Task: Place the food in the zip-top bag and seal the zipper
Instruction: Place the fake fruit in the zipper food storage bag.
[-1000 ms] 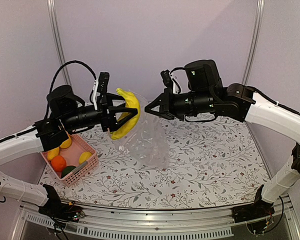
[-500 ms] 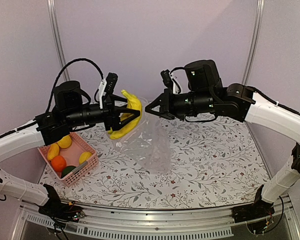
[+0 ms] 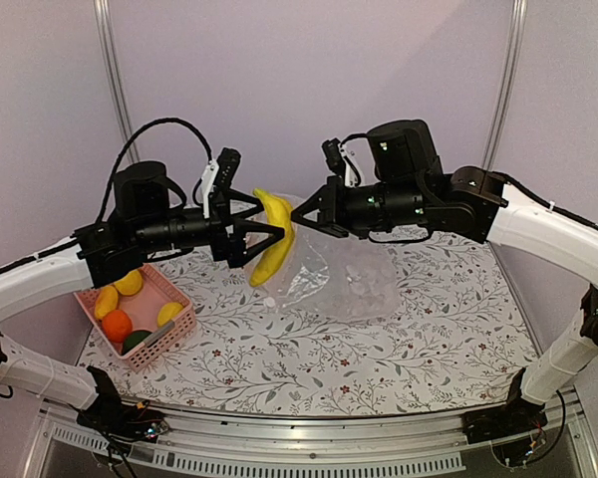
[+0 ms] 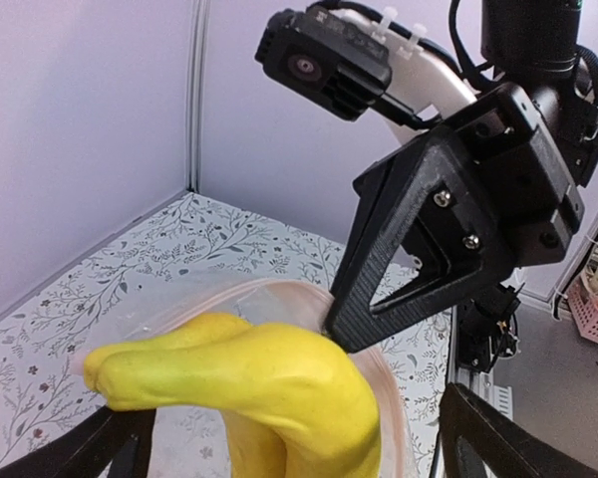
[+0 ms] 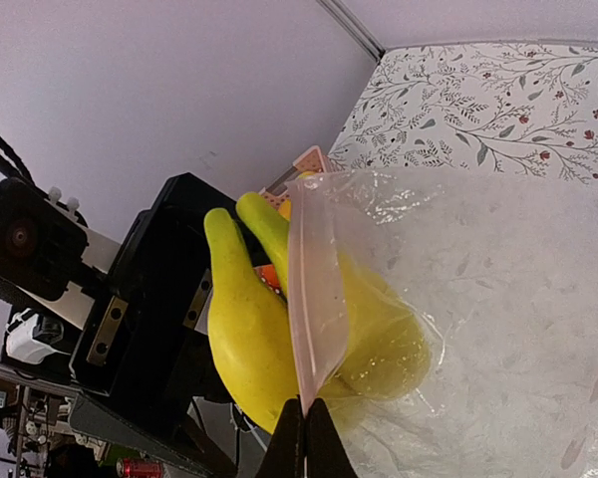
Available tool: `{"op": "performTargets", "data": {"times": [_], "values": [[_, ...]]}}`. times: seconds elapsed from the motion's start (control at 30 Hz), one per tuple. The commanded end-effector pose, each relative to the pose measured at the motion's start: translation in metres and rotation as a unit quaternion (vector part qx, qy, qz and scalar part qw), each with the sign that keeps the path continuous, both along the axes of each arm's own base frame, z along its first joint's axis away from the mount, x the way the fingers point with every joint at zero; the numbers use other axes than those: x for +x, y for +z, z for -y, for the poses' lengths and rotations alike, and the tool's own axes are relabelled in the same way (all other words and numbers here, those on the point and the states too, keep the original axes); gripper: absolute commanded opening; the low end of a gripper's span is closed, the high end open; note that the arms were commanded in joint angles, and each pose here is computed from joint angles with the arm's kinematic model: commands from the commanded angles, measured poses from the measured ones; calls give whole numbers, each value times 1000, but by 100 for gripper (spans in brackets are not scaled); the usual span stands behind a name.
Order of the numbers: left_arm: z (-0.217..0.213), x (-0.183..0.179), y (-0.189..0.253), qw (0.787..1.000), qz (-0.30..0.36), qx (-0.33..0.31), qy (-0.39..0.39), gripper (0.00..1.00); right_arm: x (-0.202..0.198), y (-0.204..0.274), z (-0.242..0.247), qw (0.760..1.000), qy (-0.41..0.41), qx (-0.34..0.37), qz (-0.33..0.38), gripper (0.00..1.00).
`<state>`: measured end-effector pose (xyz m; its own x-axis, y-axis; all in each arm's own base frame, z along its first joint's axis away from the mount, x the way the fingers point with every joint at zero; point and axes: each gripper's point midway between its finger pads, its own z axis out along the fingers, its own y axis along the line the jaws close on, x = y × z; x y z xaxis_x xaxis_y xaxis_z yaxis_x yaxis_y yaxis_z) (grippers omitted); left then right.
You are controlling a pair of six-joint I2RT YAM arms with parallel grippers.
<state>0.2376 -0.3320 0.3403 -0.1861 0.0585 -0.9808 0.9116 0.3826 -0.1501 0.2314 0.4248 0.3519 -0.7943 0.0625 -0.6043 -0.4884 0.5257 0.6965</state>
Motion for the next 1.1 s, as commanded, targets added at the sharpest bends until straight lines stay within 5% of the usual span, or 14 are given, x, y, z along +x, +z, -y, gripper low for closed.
{"op": "performTargets", "data": {"times": [0.0, 0.7, 1.07], "values": [[-1, 2, 7, 1000, 3, -2, 0, 100, 8, -4, 4, 1000, -19, -5, 0, 0], [-30, -25, 42, 998, -68, -6, 9, 99, 23, -17, 9, 998, -58, -22, 4, 0], [-80, -12, 44, 984, -139, -22, 110, 99, 29, -18, 14, 997, -71, -23, 3, 0]]}}
